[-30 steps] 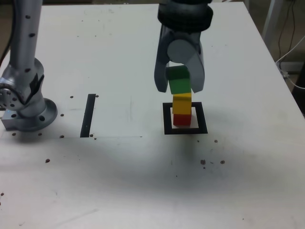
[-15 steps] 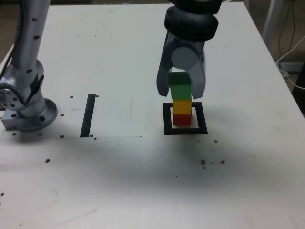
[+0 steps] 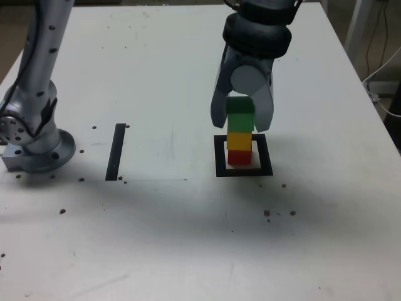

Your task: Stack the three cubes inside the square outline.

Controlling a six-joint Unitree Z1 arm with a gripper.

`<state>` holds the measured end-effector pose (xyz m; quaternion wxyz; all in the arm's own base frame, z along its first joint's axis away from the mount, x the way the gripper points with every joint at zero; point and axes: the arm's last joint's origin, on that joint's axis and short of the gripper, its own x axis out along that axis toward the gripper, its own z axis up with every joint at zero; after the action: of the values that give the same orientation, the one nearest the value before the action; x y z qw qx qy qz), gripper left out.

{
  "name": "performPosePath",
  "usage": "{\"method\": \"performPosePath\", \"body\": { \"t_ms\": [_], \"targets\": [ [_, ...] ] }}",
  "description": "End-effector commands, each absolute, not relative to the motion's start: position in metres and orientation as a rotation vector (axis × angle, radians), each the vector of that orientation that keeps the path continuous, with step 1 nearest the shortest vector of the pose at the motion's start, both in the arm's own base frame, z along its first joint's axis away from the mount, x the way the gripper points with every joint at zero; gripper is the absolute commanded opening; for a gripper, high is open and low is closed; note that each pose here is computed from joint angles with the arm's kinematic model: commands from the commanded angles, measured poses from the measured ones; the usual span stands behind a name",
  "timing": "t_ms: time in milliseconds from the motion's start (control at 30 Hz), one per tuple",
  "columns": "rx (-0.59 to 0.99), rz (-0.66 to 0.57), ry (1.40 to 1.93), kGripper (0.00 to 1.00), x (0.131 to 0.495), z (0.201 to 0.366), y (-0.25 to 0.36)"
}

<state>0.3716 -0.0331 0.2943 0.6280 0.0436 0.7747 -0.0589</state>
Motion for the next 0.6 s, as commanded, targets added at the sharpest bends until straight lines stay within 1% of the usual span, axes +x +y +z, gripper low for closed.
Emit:
{"method": "performPosePath", "body": {
  "t_ms": [0, 33, 67, 200, 233, 267, 333, 567],
  "targets": [
    [0.1, -0.138, 1.782, 0.22, 0.3727, 0.2932, -0.0327],
    [0.101, -0.14, 1.782, 0.28, 0.3731, 0.2927, -0.0327],
    [0.102, -0.143, 1.783, 0.36, 0.3735, 0.292, -0.0327],
    [0.107, -0.152, 1.785, 0.82, 0.375, 0.2897, -0.0324],
    [0.108, -0.153, 1.786, 0.91, 0.3752, 0.2893, -0.0324],
    [0.108, -0.153, 1.787, 0.97, 0.3753, 0.289, -0.0323],
    [0.108, -0.153, 1.788, 0.99, 0.3753, 0.2887, -0.0322],
    [0.106, -0.155, 1.796, 1.0, 0.3752, 0.2865, -0.0322]
  ]
}}
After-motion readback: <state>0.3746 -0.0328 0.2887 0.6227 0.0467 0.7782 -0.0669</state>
